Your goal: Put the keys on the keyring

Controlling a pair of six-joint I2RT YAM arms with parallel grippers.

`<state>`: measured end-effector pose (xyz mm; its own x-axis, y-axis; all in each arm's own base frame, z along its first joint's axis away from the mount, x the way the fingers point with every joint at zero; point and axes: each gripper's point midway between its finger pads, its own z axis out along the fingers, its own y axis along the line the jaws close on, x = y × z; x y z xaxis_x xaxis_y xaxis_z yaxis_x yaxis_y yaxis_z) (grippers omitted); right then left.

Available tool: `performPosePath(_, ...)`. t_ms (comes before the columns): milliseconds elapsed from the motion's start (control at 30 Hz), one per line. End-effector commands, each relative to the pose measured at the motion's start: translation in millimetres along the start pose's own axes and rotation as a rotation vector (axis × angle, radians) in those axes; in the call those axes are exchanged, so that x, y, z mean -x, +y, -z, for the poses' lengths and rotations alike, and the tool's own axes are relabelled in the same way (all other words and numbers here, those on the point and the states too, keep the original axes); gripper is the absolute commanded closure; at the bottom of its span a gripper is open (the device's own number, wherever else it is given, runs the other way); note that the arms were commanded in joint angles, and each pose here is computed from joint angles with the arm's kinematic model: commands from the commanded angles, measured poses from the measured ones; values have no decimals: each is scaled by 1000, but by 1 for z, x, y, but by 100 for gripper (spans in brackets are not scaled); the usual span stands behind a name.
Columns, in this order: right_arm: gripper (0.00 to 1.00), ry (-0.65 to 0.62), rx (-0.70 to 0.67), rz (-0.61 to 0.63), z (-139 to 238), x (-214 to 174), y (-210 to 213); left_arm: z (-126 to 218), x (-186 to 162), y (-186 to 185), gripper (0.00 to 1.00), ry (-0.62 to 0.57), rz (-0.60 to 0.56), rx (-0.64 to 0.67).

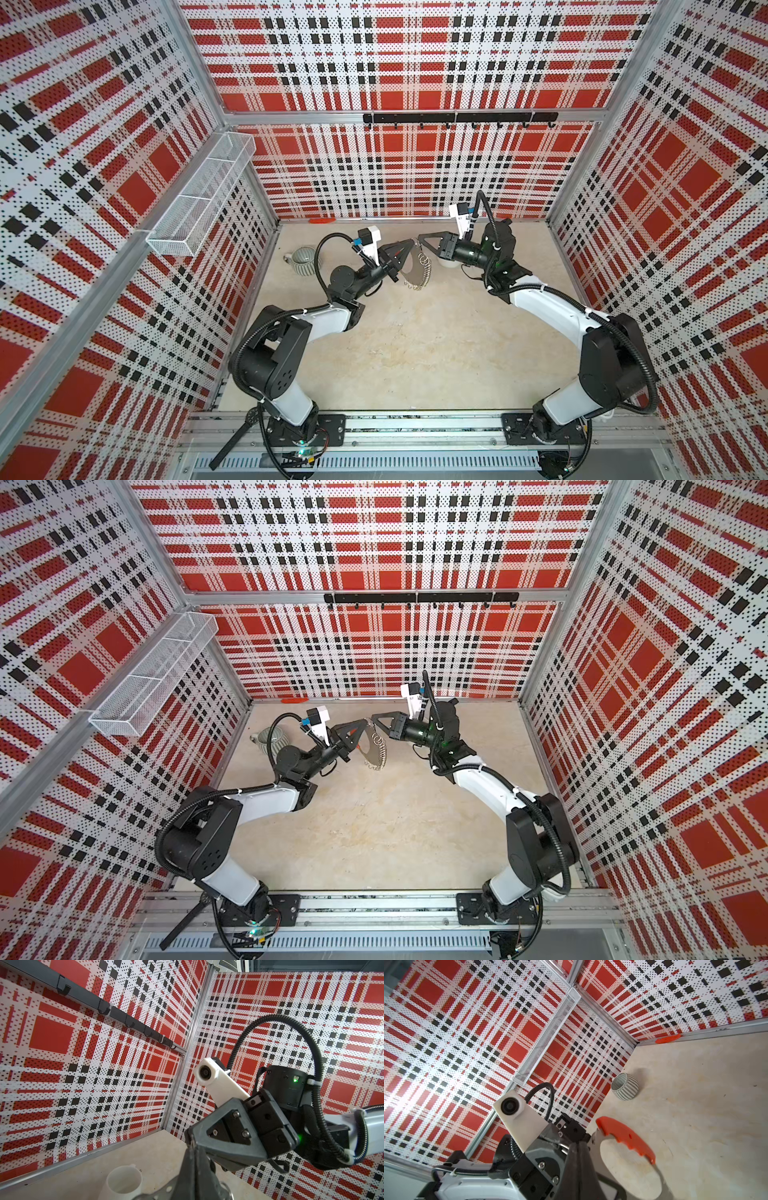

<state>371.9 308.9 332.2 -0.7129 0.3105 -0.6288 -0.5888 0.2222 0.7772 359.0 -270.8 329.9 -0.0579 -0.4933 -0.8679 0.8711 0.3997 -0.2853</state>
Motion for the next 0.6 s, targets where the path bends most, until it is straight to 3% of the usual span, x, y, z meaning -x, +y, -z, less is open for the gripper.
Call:
performPosePath(0,100,75,29,-123,-3,-21,-11,-3,54,-35,100,-199,-117,-111)
performPosePath(433,100,69,54,-87,-5,-13,-2,0,40,-36,100,-168,-56,-107)
performPosePath(567,95,66,56,-85,-6,-11,1,-1,37,-35,100,-159,-44,-108)
